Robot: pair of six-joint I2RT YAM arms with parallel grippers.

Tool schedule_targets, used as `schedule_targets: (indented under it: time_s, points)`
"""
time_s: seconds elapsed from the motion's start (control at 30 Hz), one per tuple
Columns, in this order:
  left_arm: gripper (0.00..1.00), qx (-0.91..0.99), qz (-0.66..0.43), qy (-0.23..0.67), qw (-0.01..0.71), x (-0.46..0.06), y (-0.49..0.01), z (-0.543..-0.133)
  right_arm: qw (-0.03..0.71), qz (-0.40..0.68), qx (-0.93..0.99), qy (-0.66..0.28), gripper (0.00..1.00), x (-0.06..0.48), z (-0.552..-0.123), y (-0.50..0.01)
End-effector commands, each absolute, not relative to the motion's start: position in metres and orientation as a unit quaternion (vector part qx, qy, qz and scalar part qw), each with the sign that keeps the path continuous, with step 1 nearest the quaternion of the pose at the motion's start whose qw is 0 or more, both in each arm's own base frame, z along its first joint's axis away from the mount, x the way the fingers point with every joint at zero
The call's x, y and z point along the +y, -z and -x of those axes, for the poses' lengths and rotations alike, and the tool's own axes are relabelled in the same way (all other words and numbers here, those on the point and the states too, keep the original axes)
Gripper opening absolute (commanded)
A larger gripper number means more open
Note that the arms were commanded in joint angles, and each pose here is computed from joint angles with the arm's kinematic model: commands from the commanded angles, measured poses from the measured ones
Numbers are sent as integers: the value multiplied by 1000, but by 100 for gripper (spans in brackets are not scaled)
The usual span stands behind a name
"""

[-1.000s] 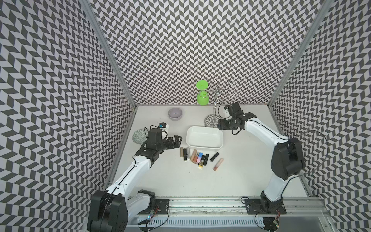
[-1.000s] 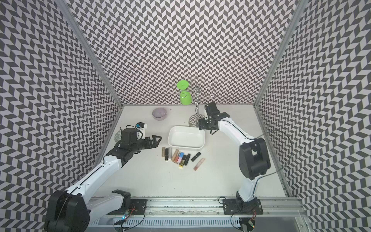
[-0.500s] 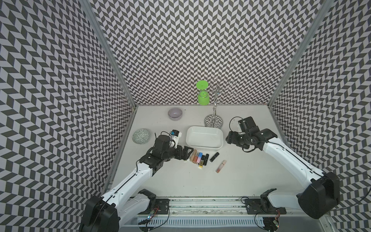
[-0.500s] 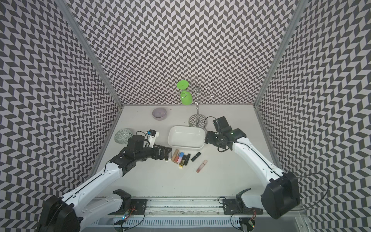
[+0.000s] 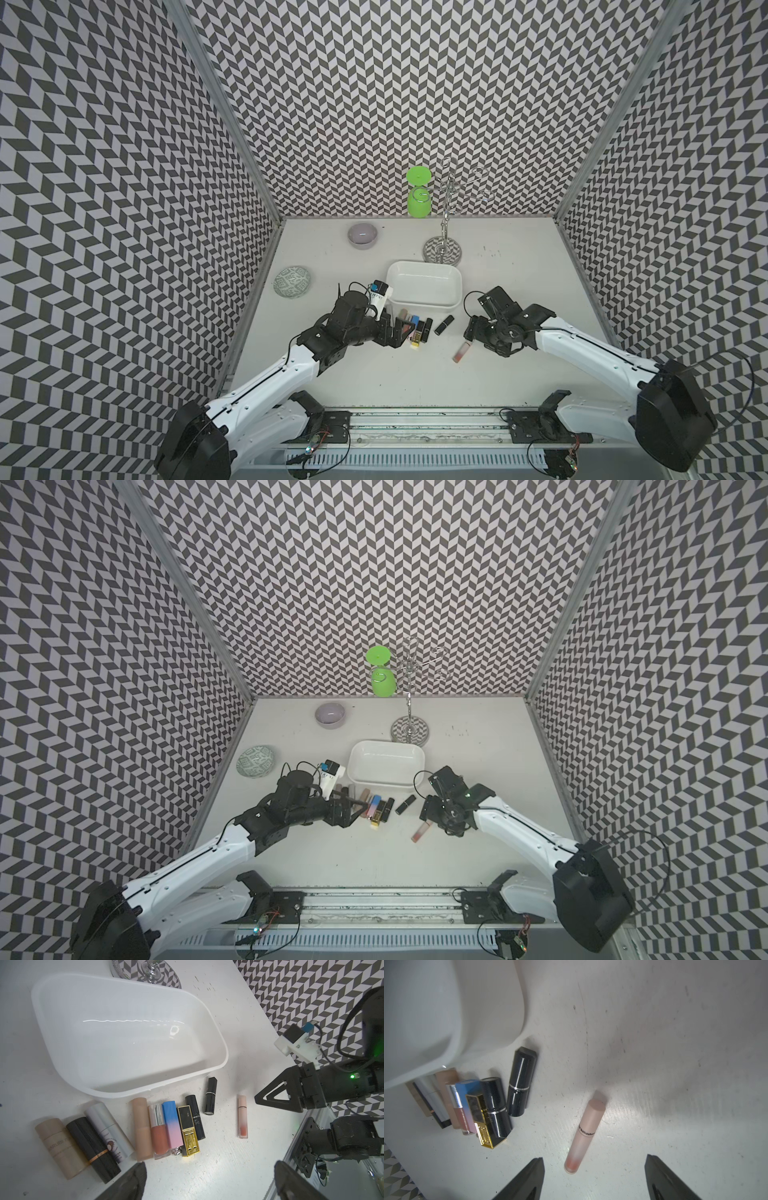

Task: Put the lipstick into the storage box
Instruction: Pick up the lipstick at the center of the board.

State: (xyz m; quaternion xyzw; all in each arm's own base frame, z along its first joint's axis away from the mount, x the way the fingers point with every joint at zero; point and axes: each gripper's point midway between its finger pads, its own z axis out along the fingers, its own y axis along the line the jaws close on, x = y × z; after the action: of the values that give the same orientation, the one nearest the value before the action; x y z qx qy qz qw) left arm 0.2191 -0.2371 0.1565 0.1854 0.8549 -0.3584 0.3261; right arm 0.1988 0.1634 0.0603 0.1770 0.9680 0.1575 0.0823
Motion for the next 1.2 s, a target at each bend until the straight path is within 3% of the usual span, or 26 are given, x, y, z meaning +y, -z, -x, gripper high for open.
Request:
schedule_targets:
  time_s: [0.0, 0.27, 0.73, 1.17]
  points:
    - [99, 853, -180, 358, 333, -240, -157, -221, 84, -203, 955, -198, 81, 184, -200, -56]
    - [99, 854, -184, 352, 335, -241, -157, -222, 61, -172, 970, -162, 80, 202, -182, -38]
    - [99, 848, -181, 348, 357, -233, -169, -220, 61, -116, 991, -24, 73, 183, -175, -6]
    - [99, 846, -179, 345, 364, -233, -173, -223, 62, -89, 994, 13, 52, 171, -173, 4]
